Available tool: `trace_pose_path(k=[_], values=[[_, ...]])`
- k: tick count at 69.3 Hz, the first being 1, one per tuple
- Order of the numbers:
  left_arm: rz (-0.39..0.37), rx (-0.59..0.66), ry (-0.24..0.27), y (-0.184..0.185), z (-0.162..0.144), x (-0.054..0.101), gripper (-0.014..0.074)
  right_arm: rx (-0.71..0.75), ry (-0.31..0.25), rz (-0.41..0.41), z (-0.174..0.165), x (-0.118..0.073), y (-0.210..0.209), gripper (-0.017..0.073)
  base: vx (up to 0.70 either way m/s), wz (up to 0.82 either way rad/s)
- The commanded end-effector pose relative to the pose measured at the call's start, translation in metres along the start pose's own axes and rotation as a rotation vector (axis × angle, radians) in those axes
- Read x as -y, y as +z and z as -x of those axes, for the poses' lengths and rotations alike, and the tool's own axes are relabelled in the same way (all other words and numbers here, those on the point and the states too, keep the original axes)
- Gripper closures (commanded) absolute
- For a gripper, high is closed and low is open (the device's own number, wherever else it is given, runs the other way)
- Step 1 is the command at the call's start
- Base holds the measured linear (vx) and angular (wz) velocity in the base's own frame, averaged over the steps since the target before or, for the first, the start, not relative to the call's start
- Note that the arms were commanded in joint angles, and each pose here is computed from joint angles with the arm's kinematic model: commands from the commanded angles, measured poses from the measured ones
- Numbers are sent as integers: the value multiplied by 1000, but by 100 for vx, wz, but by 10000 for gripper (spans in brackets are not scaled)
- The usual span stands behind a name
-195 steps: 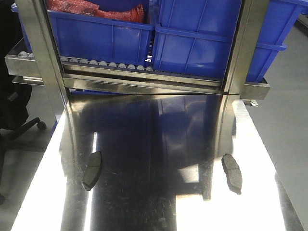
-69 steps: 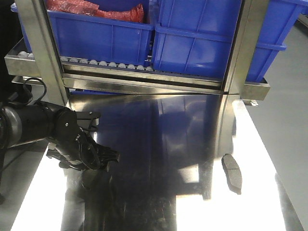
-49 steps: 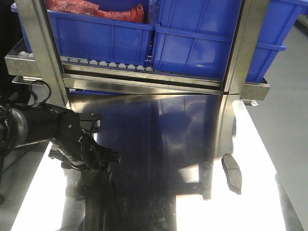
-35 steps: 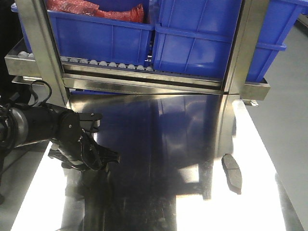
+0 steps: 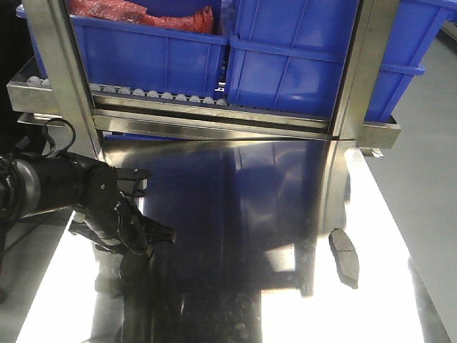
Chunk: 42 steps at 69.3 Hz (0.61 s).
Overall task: Move and align brake pads A on conveyor
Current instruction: 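Lower the left gripper onto the nearer brake pad and close it, then lift the brake pad with the left gripper off the table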
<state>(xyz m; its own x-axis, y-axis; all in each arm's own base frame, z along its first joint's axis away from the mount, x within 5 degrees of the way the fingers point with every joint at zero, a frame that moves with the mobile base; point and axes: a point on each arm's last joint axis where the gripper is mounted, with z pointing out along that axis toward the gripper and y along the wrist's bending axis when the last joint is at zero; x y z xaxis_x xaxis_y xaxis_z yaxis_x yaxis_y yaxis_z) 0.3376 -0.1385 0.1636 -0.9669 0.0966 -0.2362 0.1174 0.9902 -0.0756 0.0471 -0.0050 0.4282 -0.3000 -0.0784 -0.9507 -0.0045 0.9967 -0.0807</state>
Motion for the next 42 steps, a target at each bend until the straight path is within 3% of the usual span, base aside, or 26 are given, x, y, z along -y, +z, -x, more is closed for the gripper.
trace_pose_path(k=[1,20,42], values=[[-22,65,12,-36,8,5,601,85,-7,-10,13,1,-2,-33,0,0],[-39,270,48,-120,22,7,600,85,-7,-10,13,1,-2,-33,0,0],[-63,417,110,-199,-6,-1,600,85,-7,-10,13,1,-2,-33,0,0]])
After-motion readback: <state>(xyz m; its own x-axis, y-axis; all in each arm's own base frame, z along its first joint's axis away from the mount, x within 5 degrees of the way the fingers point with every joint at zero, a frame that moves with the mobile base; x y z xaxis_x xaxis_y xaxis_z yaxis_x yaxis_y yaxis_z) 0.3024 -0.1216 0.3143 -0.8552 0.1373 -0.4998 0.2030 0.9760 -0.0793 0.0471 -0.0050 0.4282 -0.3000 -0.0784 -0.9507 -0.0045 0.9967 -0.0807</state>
